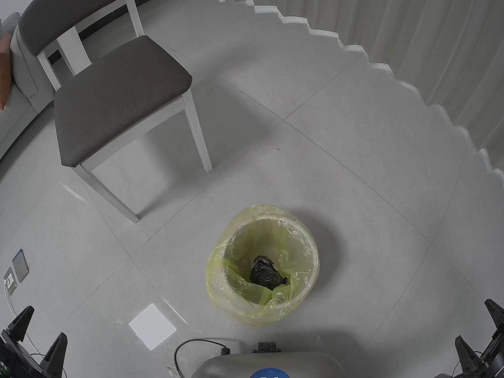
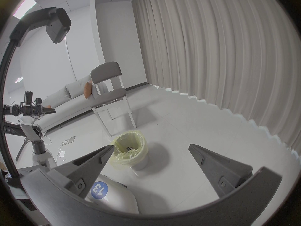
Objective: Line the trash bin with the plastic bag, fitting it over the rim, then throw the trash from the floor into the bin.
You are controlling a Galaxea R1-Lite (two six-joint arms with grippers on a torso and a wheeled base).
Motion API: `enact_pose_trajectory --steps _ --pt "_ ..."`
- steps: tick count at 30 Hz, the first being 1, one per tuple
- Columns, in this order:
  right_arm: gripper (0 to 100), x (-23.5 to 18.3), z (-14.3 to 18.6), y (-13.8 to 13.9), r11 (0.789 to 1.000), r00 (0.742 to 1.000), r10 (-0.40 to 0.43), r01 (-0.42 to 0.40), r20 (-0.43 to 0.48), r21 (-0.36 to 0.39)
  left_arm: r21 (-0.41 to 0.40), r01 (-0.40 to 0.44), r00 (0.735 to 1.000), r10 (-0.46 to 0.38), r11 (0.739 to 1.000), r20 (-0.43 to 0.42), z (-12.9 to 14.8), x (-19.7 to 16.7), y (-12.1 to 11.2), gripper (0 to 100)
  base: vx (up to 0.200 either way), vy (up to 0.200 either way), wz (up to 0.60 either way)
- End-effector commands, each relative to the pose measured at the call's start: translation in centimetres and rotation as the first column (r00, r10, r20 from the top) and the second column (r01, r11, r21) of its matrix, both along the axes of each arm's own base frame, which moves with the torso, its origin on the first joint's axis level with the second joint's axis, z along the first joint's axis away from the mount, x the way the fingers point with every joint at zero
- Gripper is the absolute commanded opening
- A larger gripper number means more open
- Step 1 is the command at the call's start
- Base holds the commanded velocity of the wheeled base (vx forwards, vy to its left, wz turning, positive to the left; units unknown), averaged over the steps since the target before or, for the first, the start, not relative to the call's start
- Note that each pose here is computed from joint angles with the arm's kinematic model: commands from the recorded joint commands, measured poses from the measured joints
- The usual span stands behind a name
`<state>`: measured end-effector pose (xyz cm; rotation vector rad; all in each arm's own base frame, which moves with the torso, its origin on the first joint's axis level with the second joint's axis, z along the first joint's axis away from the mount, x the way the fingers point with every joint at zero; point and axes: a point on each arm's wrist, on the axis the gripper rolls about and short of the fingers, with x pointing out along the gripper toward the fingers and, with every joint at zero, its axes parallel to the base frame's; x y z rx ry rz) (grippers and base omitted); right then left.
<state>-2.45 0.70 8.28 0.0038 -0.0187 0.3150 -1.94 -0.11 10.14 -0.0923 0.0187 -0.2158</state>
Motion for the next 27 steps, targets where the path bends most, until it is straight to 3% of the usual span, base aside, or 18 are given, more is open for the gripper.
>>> enact_pose_trajectory --steps 1,3,11,17,18,20,24,27 --pt "100 -0.12 -0.02 -0.02 0.999 1.0 -0.009 0.01 0.028 -0.053 0.068 -0.101 0.995 0.1 0.993 0.018 -1.75 0.24 -0.01 100 0.0 0.0 0.0" --pt "100 -0.12 -0.05 -0.02 0.998 1.0 -0.007 0.009 0.03 -0.069 0.057 -0.13 0.989 0.126 0.99 0.071 -2.05 -0.34 -0.13 100 0.0 0.0 0.0" --pt "100 -0.13 0.02 -0.07 0.999 0.999 -0.03 0.03 0.016 -0.019 0.017 -0.148 0.987 0.147 0.989 0.063 -2.02 -0.37 -0.05 100 0.0 0.0 0.0" --pt "100 -0.04 -0.04 -0.1 0.981 0.996 -0.044 0.059 0.082 -0.184 0.088 -0.245 0.969 0.244 0.965 0.022 -2.66 -0.34 0.17 100 0.0 0.0 0.0" --pt "100 0.05 -0.11 -0.22 0.973 0.99 -0.097 0.115 0.097 -0.199 0.078 -0.242 0.97 0.242 0.967 0.017 -2.69 -0.34 0.16 100 0.0 0.0 0.0" --pt "100 0.13 -0.18 -0.4 0.969 0.98 -0.179 0.191 0.087 -0.155 0.077 -0.237 0.972 0.236 0.969 0.023 -2.62 -0.34 0.15 100 0.0 0.0 0.0" --pt "100 0.14 -0.2 -0.51 0.965 0.97 -0.233 0.24 0.07 -0.109 0.066 -0.237 0.972 0.236 0.969 0.022 -2.61 -0.34 0.16 100 0.0 0.0 0.0" --pt "100 0.15 -0.2 -0.67 0.947 0.951 -0.303 0.307 0.064 -0.088 0.066 -0.237 0.972 0.236 0.969 0.022 -2.61 -0.34 0.16 100 0.0 0.0 0.0"
